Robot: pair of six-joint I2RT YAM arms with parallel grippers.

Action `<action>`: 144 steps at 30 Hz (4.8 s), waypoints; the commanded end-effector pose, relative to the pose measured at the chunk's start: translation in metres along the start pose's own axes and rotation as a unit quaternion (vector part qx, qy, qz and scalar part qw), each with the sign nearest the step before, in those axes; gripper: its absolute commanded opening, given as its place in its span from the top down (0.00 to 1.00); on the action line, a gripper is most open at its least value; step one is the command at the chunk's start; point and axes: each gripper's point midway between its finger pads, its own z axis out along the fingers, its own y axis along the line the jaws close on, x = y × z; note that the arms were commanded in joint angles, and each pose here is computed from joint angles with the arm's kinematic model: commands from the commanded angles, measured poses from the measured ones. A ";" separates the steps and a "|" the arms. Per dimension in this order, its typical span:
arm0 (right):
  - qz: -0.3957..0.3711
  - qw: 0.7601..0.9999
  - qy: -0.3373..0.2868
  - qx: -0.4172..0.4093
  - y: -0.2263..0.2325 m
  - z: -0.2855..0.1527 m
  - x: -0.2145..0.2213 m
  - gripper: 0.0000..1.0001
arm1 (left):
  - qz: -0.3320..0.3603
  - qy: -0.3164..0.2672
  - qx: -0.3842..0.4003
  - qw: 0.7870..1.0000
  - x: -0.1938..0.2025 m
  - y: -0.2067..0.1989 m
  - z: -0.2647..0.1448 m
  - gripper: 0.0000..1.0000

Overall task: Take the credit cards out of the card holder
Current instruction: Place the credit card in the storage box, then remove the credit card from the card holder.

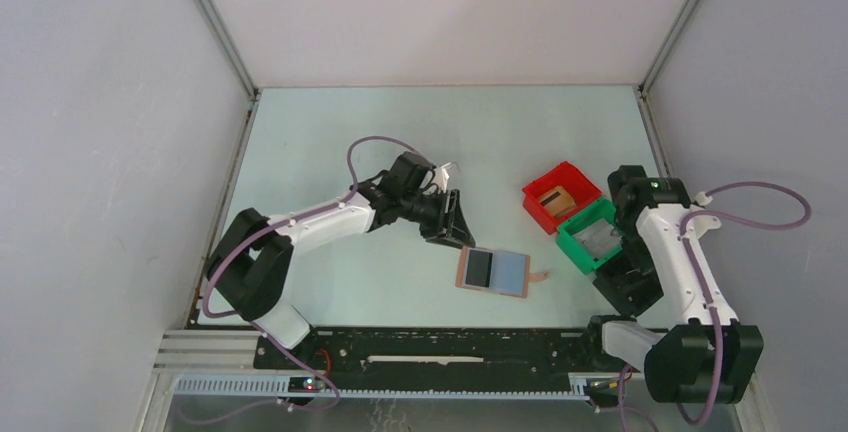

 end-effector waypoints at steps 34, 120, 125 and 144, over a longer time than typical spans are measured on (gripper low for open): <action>-0.114 0.992 -0.036 -0.051 0.071 0.039 0.006 0.54 | 0.030 0.001 0.006 1.000 -0.009 -0.017 0.005 0.51; -0.235 0.756 0.264 -0.551 0.133 -0.075 0.269 0.74 | -0.049 0.043 -0.065 0.996 0.024 0.054 0.076 0.65; -0.230 0.756 0.266 -0.552 0.133 -0.075 0.269 0.73 | -0.057 0.050 -0.072 0.995 0.028 0.060 0.080 0.66; -0.176 0.733 0.300 -0.584 0.122 -0.072 0.263 1.00 | -0.078 0.053 -0.103 0.990 0.034 0.078 0.083 0.67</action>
